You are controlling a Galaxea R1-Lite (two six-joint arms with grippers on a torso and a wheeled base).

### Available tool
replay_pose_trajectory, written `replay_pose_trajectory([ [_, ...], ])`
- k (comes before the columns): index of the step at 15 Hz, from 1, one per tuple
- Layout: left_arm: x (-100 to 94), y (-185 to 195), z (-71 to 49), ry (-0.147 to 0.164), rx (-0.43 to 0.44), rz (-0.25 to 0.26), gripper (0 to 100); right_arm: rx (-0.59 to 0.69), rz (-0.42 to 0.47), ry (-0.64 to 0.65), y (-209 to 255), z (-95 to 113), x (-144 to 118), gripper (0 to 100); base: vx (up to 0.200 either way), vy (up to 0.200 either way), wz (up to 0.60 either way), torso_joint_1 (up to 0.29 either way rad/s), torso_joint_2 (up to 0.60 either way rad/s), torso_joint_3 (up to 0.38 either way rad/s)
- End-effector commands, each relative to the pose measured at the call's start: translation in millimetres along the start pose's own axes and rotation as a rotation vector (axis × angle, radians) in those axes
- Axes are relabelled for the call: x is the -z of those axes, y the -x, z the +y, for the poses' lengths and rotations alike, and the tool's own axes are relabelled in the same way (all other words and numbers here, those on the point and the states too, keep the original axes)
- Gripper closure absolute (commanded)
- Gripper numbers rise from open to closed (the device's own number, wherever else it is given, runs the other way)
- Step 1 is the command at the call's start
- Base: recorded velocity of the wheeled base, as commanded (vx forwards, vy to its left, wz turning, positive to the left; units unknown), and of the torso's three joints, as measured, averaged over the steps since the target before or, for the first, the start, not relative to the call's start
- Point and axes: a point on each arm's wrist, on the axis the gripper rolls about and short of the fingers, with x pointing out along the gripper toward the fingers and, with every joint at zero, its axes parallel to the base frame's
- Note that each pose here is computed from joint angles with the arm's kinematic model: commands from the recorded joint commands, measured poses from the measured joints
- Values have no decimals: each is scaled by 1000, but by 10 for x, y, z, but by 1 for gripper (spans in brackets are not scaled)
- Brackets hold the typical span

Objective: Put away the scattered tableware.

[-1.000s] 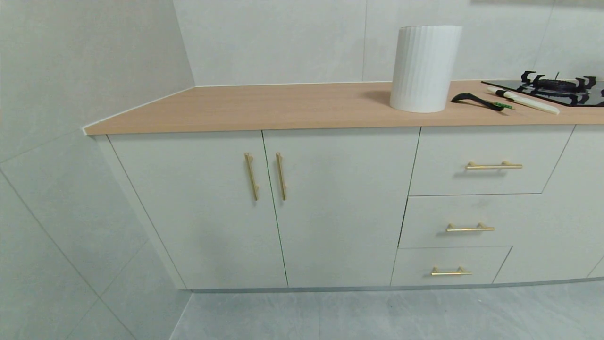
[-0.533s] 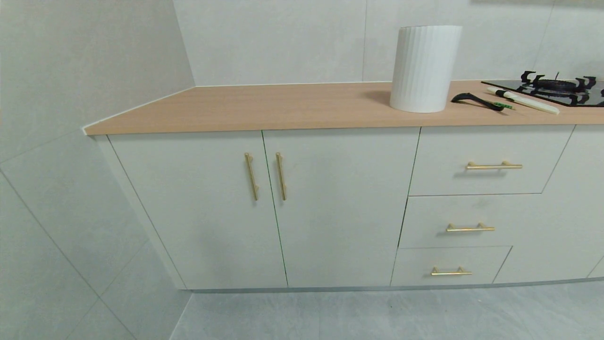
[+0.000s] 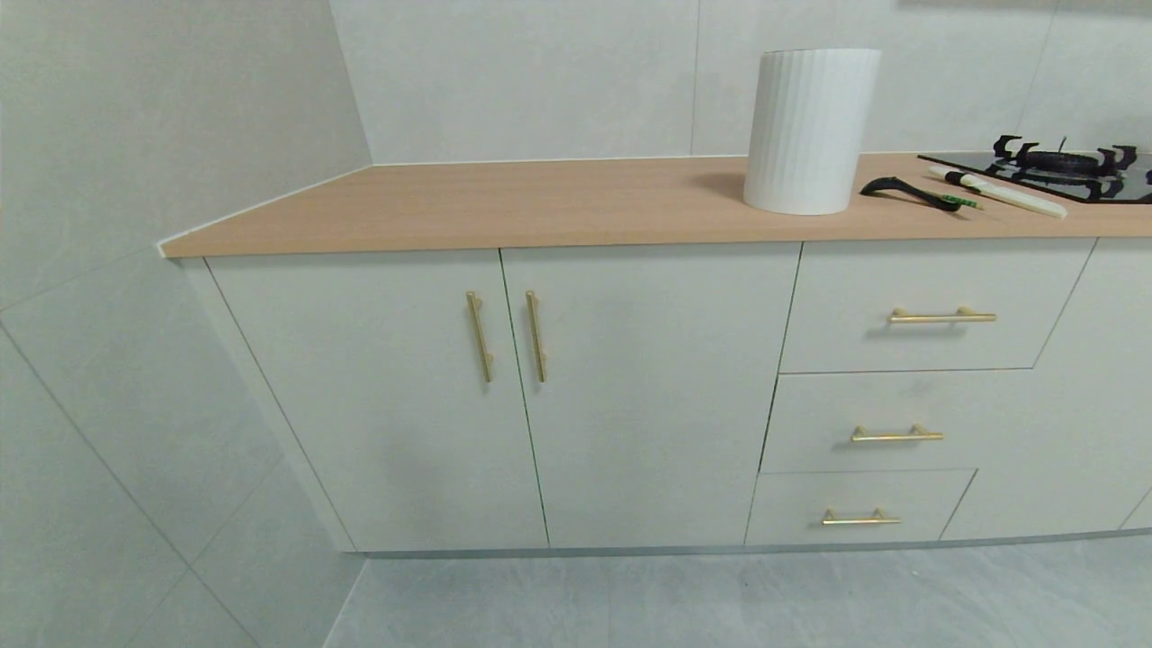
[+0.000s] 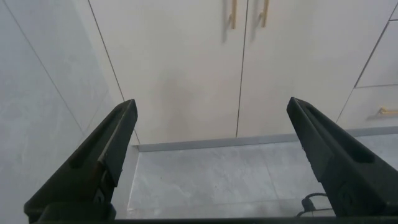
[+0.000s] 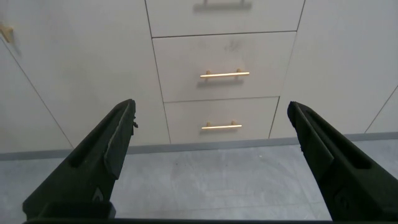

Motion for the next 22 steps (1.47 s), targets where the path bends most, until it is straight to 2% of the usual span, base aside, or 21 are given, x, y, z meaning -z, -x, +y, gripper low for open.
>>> replay_pose_trajectory([
  [1, 1, -1, 0, 3, -1, 2, 0, -1, 3, 0, -2, 0, -1, 0, 0, 0, 0, 0, 0, 0],
  [13, -6, 0, 2, 19, -7, -2, 0, 1, 3, -3, -2, 0, -1, 0, 0, 0, 0, 0, 0, 0],
  [22, -6, 0, 2, 24, -7, -2, 0, -1, 3, -3, -2, 0, -1, 0, 0, -200, 0, 2, 0, 1],
])
